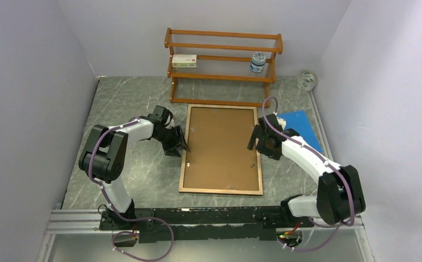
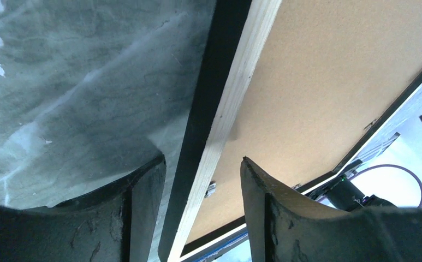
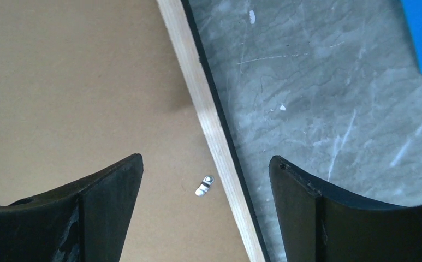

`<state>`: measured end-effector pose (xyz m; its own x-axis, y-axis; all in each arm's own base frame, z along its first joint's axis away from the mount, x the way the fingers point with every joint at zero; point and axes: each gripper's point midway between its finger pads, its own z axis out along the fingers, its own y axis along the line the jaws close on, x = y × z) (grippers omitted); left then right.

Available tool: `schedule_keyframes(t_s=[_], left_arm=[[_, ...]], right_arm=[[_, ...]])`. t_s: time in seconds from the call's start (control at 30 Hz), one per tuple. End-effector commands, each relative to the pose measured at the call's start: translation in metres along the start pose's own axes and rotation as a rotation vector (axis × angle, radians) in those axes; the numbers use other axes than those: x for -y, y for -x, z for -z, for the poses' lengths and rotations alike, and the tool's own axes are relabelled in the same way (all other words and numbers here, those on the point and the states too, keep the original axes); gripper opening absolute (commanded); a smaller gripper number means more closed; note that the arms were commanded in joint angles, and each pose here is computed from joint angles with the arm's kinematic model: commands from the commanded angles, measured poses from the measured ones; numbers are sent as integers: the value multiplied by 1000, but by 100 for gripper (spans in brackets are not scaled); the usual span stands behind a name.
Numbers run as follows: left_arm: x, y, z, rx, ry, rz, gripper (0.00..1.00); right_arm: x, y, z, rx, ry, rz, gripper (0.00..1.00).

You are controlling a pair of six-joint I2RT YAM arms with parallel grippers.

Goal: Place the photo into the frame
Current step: Install the photo frame at the center of the board, then move the photo frame to the center of the board.

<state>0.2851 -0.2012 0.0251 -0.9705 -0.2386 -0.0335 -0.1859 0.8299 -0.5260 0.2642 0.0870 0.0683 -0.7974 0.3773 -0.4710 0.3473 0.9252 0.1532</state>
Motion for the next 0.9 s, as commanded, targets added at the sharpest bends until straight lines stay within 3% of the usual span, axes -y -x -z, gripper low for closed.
schedule_keyframes(t_s=[0.0,0.13,0.3,0.5,0.67,0.87], left_arm=[[-26,14,-10,45,120,-32,61],[-23,12,-13,30,100,-27,59],[-23,6,-18,7,72,-10,48],[-26,-2,-15,9,73,4,36],[-36,-5,-8,29,127,11,36],[-57,-6,10,116,232,59,37]], right_arm=[[-18,2,-17,-36,110,-18,89],[-24,-8,-29,-99,131,3,89],[-34,-18,-36,-160,181,-9,86],[-52,-21,-34,-201,273,35,72],[-78,-27,-29,-218,360,128,68],[-105,-29,-30,-191,338,244,68]])
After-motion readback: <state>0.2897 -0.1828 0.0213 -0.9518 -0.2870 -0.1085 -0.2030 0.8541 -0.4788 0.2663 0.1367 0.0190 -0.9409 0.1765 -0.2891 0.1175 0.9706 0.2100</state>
